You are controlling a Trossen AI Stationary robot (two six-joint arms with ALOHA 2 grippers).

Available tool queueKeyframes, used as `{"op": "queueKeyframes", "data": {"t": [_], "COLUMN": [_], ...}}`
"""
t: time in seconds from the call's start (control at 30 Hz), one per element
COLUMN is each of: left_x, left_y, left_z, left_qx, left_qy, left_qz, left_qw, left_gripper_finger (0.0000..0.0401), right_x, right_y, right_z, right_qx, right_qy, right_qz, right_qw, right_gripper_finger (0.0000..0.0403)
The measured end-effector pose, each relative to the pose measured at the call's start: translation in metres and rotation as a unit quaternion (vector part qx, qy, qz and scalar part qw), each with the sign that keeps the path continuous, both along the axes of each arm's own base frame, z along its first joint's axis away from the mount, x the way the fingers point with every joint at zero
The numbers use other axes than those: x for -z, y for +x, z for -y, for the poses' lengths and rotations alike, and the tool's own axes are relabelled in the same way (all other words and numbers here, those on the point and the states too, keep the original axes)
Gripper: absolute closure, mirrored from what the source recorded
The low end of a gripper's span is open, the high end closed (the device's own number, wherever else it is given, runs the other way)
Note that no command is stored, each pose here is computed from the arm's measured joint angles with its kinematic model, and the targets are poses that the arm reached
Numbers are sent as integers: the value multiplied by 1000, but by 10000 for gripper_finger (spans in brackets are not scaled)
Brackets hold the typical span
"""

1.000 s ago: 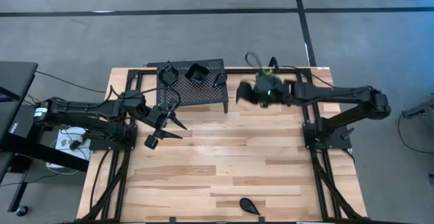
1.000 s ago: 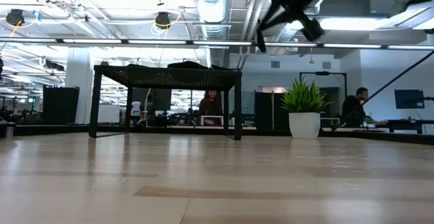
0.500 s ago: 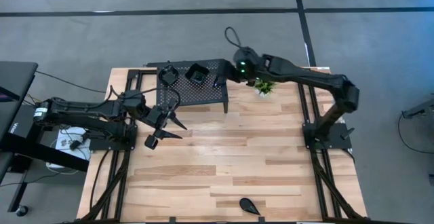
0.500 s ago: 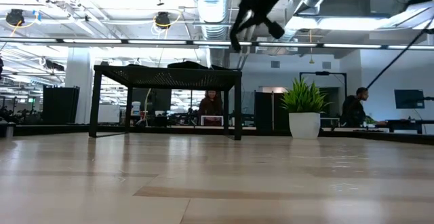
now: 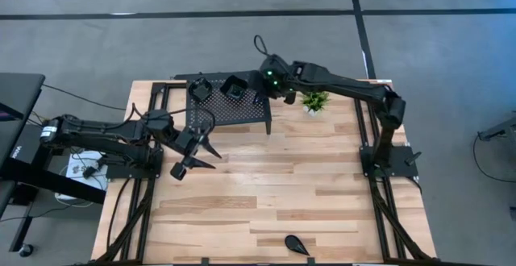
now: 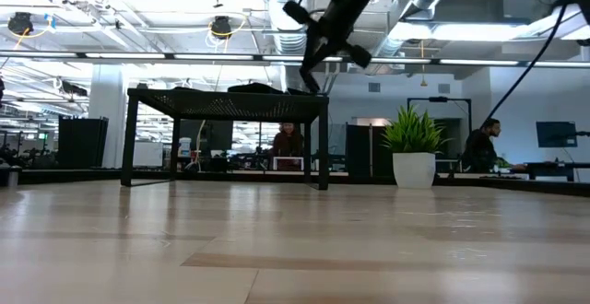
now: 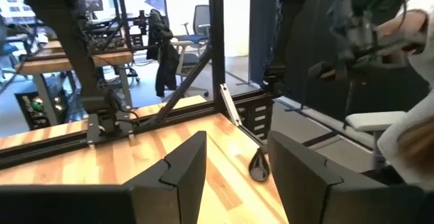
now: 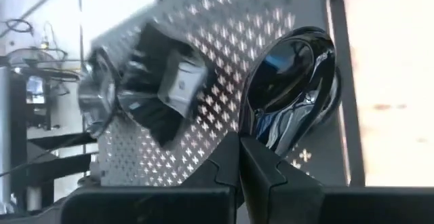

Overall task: Pick & Place Mini shaped plates
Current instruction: Stack the black drop shaped plate on the top of the black drop shaped plates on the shelf

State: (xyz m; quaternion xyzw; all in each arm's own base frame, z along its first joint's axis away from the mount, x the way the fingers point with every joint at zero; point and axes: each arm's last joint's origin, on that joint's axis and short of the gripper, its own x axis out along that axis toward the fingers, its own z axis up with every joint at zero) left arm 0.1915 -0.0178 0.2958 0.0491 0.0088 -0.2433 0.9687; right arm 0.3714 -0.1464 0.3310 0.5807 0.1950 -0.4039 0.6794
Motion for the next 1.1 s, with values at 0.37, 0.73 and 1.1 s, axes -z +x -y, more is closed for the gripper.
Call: {"op": "queueKeyframes", "data": {"t": [0.37,0.73,1.1], "left_x": [0,0,0], "left_y": [0,0,0], "left_z": [3,3,3], "left_qx": [7,6,6], "left_qy": [-17,-17,-17], "left_qz": [-10,-10,-9], "left_qw": [1000,1000,1000], "left_gripper_finger": [242,242,242], "right_x": [11,14,11], "right_y": [6,2,4], "right_z": [4,11,10], "right_qx": [-22,-14,-60], "right_qy": [28,31,3], "right_qz": [-1,-18,-12], "right_qw": [999,999,998], "right_gripper_finger": [403,371,343]}}
